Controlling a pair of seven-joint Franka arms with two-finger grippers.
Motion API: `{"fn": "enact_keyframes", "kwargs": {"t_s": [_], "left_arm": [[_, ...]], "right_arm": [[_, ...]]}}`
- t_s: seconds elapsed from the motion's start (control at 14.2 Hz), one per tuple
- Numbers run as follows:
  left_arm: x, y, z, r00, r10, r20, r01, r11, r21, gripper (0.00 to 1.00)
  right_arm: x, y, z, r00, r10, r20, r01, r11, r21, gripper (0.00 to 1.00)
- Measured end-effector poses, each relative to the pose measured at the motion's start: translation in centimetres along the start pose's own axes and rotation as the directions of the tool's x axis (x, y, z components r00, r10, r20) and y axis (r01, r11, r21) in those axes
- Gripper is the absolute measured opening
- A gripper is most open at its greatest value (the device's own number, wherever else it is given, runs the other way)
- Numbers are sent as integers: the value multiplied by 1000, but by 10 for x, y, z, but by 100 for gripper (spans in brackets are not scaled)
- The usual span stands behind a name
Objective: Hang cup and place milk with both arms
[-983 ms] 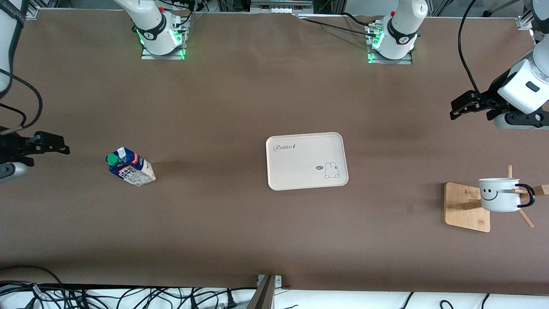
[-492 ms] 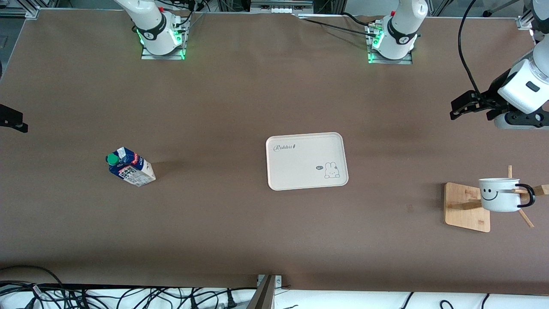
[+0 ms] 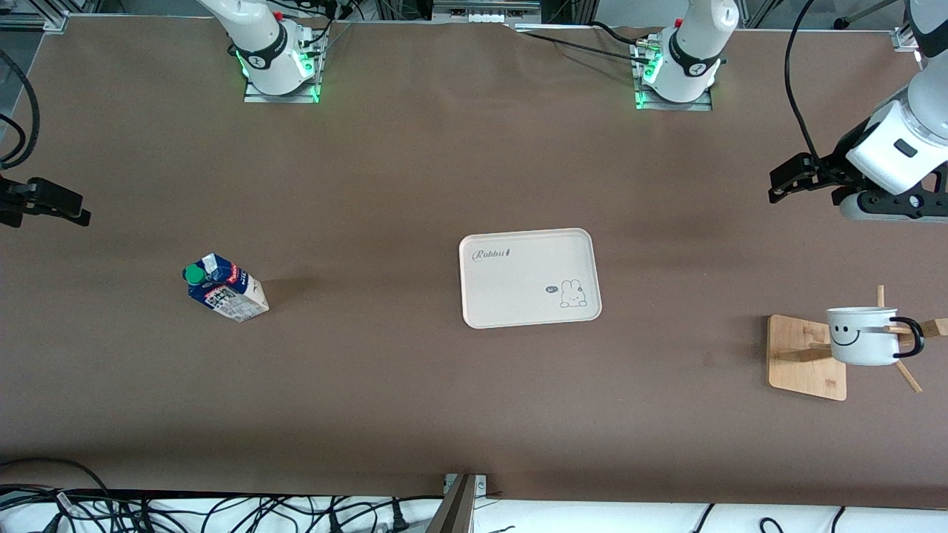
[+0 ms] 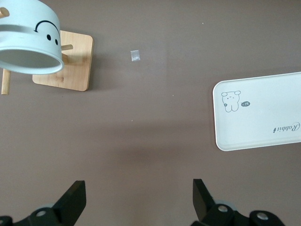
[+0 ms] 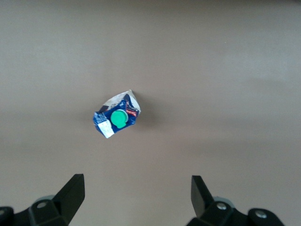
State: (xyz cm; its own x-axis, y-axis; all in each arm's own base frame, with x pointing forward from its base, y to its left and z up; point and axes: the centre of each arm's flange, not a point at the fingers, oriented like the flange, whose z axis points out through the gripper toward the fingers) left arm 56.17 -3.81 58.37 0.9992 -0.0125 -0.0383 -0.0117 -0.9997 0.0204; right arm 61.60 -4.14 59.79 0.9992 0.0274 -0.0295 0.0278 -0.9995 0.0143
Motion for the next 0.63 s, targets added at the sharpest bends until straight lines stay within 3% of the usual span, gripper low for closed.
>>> {"fn": "enact_keyframes", "kwargs": {"t_s": [0.42, 0.63], "left_arm": [[0, -1, -3, 1000, -2, -6, 2, 1000, 0, 100], [0, -1, -3, 1000, -3, -7, 3, 1000, 0, 100]], "right_arm": [[-2, -39, -9, 999, -53, -9, 52, 999, -14, 100], [-10, -37, -9, 998, -48, 30, 49, 999, -13, 100]]}}
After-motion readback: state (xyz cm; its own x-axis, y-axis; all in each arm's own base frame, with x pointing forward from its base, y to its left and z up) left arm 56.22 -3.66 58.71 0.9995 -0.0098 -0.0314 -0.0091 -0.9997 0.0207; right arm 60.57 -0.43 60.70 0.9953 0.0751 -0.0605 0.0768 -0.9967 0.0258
